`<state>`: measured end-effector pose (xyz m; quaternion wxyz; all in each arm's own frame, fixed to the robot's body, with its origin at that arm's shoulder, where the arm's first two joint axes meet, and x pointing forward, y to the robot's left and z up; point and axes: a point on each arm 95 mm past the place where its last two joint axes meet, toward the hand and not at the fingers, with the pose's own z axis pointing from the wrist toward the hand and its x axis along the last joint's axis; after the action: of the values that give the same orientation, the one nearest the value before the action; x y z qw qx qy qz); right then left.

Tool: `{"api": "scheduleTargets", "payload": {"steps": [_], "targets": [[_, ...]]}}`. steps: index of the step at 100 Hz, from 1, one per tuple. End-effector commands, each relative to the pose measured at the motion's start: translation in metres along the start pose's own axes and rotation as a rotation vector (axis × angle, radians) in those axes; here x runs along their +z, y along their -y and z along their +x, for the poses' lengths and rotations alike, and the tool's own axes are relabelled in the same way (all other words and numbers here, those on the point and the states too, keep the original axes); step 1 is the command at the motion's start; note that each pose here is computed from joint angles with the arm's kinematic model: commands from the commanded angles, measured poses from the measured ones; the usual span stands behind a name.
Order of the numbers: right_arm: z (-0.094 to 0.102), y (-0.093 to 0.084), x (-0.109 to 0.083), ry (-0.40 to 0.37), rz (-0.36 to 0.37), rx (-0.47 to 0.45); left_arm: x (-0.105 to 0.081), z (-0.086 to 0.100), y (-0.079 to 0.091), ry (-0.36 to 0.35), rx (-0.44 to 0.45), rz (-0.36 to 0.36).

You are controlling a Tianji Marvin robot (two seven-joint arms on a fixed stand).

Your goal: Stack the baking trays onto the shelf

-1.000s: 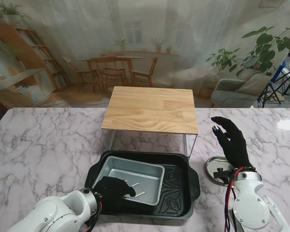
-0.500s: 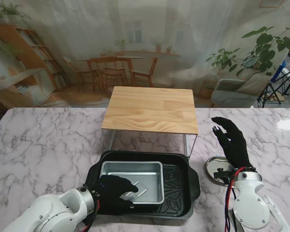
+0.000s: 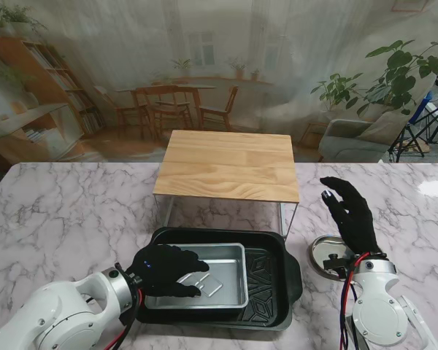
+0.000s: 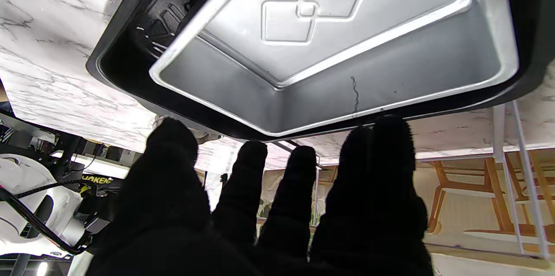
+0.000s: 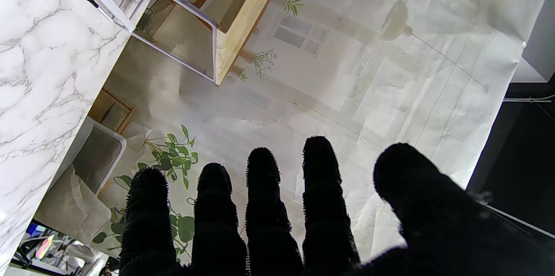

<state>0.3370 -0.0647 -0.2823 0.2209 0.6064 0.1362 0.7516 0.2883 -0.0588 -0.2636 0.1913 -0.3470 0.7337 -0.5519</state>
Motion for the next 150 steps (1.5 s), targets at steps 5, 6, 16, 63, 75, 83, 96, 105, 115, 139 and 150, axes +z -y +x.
{"api": "scheduleTargets", "payload": {"steps": [5, 6, 16, 63, 75, 83, 96, 105, 115, 139, 150], "targets": [[-0.002, 0.0, -0.002, 0.006, -0.002, 0.002, -0.012, -0.004, -0.001, 0.033, -0.018, -0.01], [-0.002, 0.0, -0.002, 0.006, -0.003, 0.002, -0.013, -0.005, -0.001, 0.038, -0.018, -0.008], [-0.002, 0.0, -0.002, 0.006, -0.005, 0.003, -0.034, -0.019, 0.003, 0.096, 0.002, 0.03], [-0.004, -0.002, -0.003, 0.003, -0.015, -0.009, -0.107, -0.112, -0.004, 0.466, 0.081, 0.24], [-0.004, -0.001, -0.002, 0.004, -0.013, -0.01, -0.107, -0.131, -0.005, 0.521, 0.079, 0.306], [-0.004, -0.001, -0.002, 0.006, -0.01, -0.01, -0.104, -0.144, -0.004, 0.545, 0.087, 0.348], [-0.004, -0.001, -0.002, 0.008, -0.008, -0.009, -0.091, -0.164, -0.001, 0.571, 0.066, 0.418], [-0.004, 0.0, -0.002, 0.011, -0.005, -0.009, -0.082, -0.177, 0.001, 0.6, 0.07, 0.441], [-0.004, 0.0, -0.002, 0.012, -0.005, -0.006, -0.067, -0.188, 0.001, 0.606, -0.03, 0.501], [-0.005, 0.001, -0.002, 0.022, 0.004, -0.006, -0.036, -0.198, -0.001, 0.557, -0.307, 0.678], [-0.005, 0.002, 0.0, 0.026, 0.012, -0.006, -0.03, -0.196, -0.002, 0.53, -0.363, 0.703]]}}
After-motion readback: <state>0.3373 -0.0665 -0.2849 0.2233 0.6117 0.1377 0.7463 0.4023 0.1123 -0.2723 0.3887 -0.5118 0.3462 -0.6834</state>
